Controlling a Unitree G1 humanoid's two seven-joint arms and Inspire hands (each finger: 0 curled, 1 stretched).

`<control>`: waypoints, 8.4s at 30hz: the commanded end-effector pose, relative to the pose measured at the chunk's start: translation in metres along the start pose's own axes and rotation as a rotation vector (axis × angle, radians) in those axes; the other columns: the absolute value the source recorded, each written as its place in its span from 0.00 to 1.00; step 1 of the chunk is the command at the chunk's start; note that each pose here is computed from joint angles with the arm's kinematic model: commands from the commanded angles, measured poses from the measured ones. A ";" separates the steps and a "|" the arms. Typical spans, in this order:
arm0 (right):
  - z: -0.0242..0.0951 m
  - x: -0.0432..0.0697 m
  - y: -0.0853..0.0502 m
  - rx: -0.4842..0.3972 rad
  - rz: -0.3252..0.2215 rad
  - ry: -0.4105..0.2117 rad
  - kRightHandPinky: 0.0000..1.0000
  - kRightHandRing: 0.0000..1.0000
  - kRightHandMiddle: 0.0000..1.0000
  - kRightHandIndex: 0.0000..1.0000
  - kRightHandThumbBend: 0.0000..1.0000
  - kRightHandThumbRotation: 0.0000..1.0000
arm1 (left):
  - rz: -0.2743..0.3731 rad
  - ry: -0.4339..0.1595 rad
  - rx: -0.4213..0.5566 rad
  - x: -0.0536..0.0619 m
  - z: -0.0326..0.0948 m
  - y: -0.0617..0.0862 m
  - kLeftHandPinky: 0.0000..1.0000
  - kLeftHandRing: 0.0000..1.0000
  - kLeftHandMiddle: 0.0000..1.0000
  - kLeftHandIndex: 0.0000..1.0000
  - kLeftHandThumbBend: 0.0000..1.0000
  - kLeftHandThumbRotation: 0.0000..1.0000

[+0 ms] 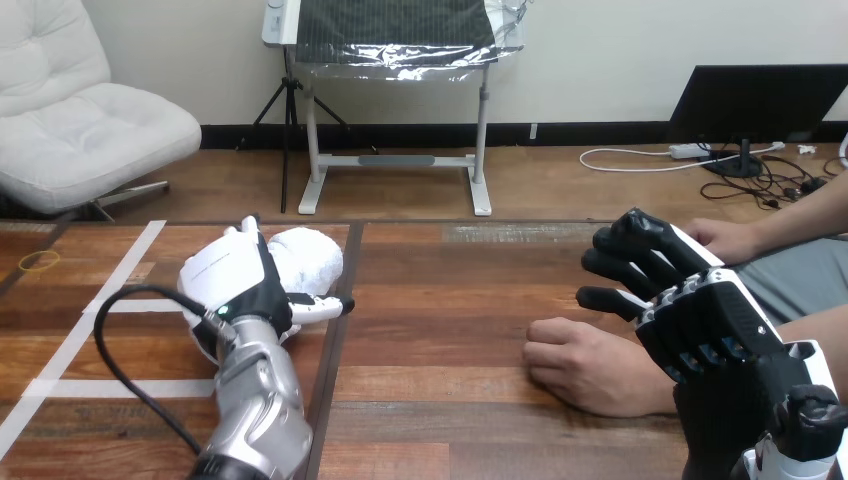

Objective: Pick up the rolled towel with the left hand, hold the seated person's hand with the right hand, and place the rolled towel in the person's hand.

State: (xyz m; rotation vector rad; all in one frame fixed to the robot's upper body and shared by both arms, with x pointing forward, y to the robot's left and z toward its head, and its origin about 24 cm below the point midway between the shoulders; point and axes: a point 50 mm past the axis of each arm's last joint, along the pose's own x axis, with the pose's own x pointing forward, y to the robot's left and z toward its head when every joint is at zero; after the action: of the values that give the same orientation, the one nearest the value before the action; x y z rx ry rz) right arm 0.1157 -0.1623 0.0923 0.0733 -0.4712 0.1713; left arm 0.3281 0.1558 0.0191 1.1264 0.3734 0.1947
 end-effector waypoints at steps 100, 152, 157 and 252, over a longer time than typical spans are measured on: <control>0.014 0.012 -0.008 -0.022 -0.006 -0.116 0.69 0.80 0.82 0.81 0.86 1.00 | 0.021 0.040 0.125 0.020 0.031 0.033 0.19 0.36 0.51 0.60 0.88 0.00; 0.013 0.015 -0.008 -0.037 -0.008 -0.122 0.68 0.79 0.81 0.80 0.86 1.00 | 0.001 -0.128 0.037 0.008 0.025 0.050 0.35 0.51 0.62 0.74 0.63 0.00; 0.013 0.015 -0.008 -0.037 -0.006 -0.123 0.67 0.78 0.81 0.80 0.87 1.00 | 0.004 -0.129 0.037 0.007 0.025 0.051 0.37 0.55 0.65 0.75 0.65 0.00; 0.009 0.015 -0.007 -0.016 0.000 -0.110 0.69 0.80 0.81 0.81 0.86 1.00 | 0.299 -0.049 -0.324 -0.053 0.047 0.068 0.98 0.99 0.99 0.98 0.94 0.44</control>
State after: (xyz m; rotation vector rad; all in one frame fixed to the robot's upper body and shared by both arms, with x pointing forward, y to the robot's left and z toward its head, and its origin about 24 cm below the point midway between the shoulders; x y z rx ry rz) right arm 0.1196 -0.1693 0.0972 0.0689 -0.5142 0.1484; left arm 0.2906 0.1276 0.1078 0.8847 0.1000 0.4145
